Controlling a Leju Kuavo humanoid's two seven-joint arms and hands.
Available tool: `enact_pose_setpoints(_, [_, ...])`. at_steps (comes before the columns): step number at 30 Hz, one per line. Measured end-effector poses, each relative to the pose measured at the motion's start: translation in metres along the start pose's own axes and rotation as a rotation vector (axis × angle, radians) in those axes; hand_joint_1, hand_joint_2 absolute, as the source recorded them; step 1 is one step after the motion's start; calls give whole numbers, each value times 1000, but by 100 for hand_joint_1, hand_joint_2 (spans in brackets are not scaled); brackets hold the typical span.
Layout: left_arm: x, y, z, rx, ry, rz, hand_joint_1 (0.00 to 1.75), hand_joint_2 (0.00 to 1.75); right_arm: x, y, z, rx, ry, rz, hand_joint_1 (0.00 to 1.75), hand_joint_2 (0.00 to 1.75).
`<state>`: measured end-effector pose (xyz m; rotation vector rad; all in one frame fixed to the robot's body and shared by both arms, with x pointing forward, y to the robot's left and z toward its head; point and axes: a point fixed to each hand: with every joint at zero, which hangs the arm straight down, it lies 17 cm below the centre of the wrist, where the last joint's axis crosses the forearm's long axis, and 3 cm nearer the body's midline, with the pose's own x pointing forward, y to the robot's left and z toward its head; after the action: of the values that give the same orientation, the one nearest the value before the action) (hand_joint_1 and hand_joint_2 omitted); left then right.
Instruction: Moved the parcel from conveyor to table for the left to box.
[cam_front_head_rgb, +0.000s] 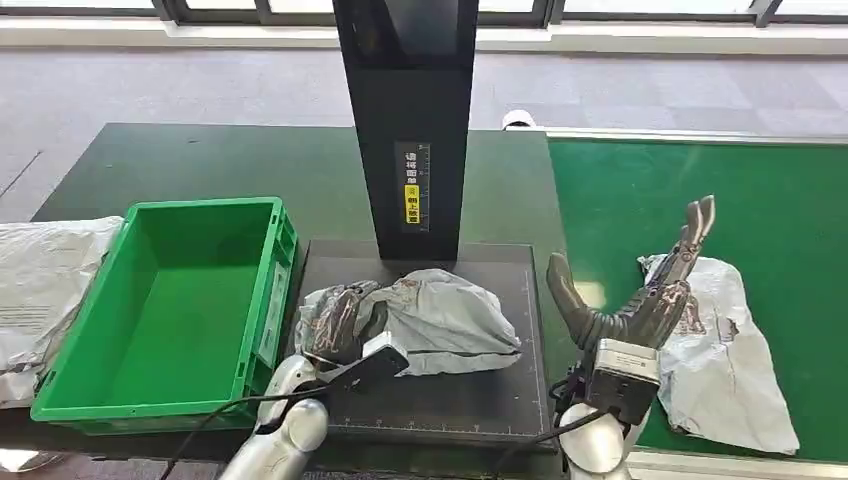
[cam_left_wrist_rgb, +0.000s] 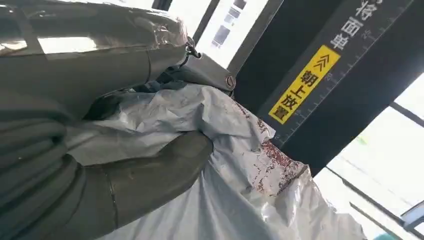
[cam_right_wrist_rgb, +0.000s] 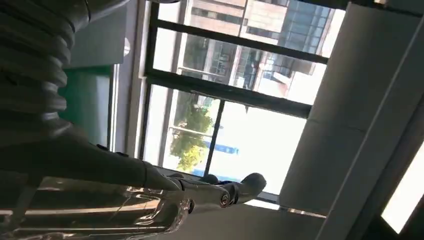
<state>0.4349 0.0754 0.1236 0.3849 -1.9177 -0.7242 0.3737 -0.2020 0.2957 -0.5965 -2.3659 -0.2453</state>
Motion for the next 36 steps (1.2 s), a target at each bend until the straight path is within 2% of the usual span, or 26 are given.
enact_pose_setpoints(1, [5, 8, 0, 37, -25, -2, 175, 175, -1, 0, 0, -1, 3, -2, 0, 175])
enact_pose_setpoints(5, [34, 103, 4, 419, -131, -182, 175, 175, -6, 1, 3, 0, 23, -10, 0, 175])
enact_pose_setpoints(7, [47, 139, 3, 509, -162, -271, 175, 175, -6, 2, 4, 2, 25, -10, 0, 175])
enact_pose_setpoints(10, [64, 180, 5, 608, -202, -364, 175, 175, -6, 2, 4, 4, 26, -11, 0, 175])
enact_pose_setpoints(14, [94, 216, 6, 692, -276, -540, 175, 175, -7, 2, 5, 1, 34, -14, 0, 175])
enact_pose_setpoints(19, [123, 261, 6, 791, -311, -715, 175, 175, -6, 4, 6, 8, 28, -12, 0, 175])
enact_pose_setpoints(23, [123, 293, 5, 866, -243, -763, 175, 175, -6, 4, 6, 9, 26, -10, 0, 175])
enact_pose_setpoints(28, [93, 323, 4, 919, -80, -802, 175, 175, -7, 2, 6, 6, 31, -9, 0, 175])
enact_pose_setpoints(30, [80, 328, 2, 913, -23, -837, 175, 175, -7, 2, 6, 4, 31, -11, 0, 175])
enact_pose_setpoints(34, [66, 333, 4, 909, 14, -851, 175, 175, -7, 1, 6, 3, 31, -10, 0, 175])
enact_pose_setpoints(36, [53, 338, 6, 918, 68, -836, 175, 175, -7, 1, 5, 3, 30, -9, 0, 175])
